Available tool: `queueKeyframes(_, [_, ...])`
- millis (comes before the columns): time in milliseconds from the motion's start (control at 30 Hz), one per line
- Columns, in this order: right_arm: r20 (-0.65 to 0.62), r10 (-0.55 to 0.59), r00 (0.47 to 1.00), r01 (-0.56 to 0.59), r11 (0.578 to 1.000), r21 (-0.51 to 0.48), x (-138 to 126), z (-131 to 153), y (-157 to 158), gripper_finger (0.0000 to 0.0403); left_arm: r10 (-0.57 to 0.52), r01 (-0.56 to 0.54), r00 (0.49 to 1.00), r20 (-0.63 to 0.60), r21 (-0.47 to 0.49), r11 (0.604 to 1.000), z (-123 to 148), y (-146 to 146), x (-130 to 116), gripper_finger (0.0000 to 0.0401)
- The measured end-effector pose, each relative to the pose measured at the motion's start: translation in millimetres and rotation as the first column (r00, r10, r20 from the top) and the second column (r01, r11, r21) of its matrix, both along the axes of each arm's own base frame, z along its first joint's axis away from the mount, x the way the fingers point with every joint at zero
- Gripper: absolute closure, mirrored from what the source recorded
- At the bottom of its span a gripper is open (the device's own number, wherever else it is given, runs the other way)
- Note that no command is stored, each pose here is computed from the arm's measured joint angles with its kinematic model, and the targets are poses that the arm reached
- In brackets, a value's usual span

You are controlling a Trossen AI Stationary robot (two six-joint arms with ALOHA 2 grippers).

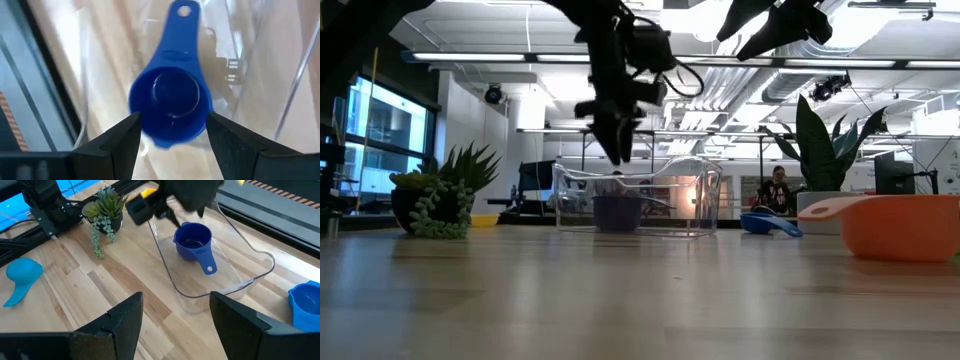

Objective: Nest measuring cups in basket
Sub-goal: Stack the orange measuring cup on top of the dark blue measuring cup on the transparent bin

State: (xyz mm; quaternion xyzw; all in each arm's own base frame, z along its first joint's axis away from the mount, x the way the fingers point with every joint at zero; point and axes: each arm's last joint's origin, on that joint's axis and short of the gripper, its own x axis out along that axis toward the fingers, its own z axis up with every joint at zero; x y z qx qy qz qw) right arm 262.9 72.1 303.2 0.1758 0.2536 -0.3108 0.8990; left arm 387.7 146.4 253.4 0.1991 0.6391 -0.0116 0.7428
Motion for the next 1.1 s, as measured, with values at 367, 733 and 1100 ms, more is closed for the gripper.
queueKeyframes(367, [-0.008,0.043,0.999,-0.043,0.998,0.05,0.2,0.1,1.5,0.0181,0.407,-0.326,0.885,0.227,-0.323,0.889,90.8,2.7,-40.4,0.0209])
queueKeyframes(733, [-0.046,0.108,0.993,-0.103,0.988,0.117,-0.9,-2.2,3.6,0.0181,0.47,-0.009,0.655,0.592,-0.616,0.788,156.5,-48.6,-129.0,0.0235])
queueKeyframes(1100, [-0.017,0.062,0.998,-0.059,0.985,0.165,-0.5,-2.1,2.5,0.0181,0.54,0.28,0.356,0.763,-0.638,0.717,141.1,-123.2,-243.2,0.0236])
